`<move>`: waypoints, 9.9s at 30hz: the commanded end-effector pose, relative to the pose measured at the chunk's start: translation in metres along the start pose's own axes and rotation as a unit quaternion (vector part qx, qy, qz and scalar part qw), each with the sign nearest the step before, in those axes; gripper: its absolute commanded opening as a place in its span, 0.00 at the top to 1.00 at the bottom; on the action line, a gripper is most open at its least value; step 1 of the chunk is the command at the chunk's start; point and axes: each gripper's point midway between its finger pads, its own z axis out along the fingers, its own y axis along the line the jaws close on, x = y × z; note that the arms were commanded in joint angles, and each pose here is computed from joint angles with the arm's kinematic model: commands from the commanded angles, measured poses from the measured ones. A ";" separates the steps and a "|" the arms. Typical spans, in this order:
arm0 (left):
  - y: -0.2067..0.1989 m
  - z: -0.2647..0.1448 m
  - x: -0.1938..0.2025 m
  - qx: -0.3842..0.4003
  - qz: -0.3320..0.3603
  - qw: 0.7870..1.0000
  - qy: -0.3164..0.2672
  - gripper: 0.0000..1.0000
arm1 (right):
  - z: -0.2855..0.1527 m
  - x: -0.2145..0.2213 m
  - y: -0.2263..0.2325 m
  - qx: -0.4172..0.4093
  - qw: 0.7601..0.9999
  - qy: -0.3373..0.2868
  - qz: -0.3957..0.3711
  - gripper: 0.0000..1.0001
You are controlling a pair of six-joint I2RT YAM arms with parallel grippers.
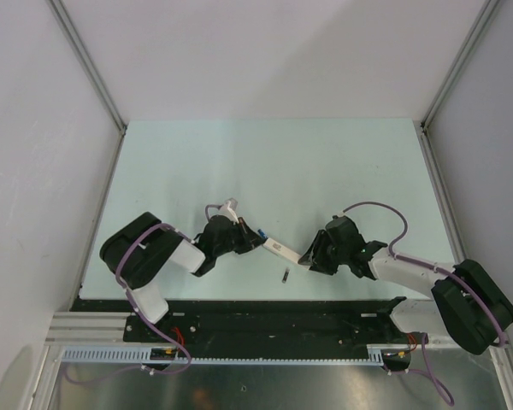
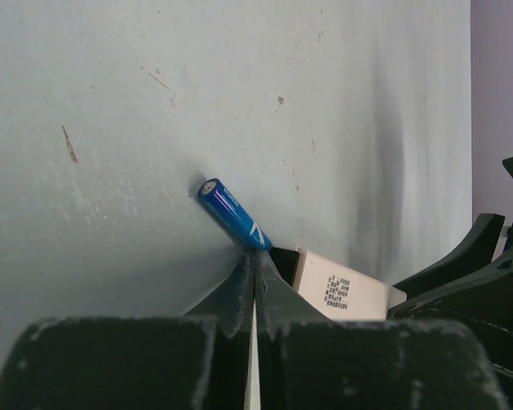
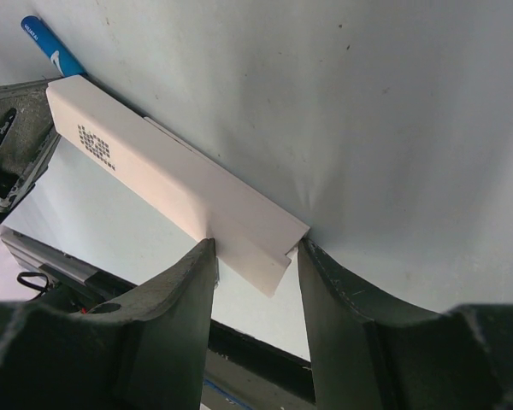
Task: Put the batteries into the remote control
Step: Load the battery cover into the remote control, then turn over the remote control at the center of the board.
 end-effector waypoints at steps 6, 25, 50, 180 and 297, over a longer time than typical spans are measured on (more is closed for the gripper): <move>-0.041 -0.010 0.048 0.084 0.010 0.993 0.087 1.00 | 0.013 0.026 -0.065 0.119 0.992 0.034 -0.012 0.53; -0.051 -0.022 0.069 0.137 -0.010 0.985 0.103 1.00 | 0.016 0.026 -0.063 0.117 0.992 0.037 -0.009 0.53; -0.070 -0.029 0.091 0.175 0.001 0.977 0.122 1.00 | 0.023 0.021 -0.050 0.110 0.993 0.036 -0.012 0.53; -0.022 -0.047 0.047 0.115 -0.025 0.992 0.036 0.99 | -0.082 -0.029 -0.042 0.168 0.976 -0.133 -0.042 0.39; -0.026 -0.089 0.013 0.143 -0.034 0.989 -0.020 0.91 | -0.059 -0.006 0.050 0.007 0.911 -0.015 -0.412 0.30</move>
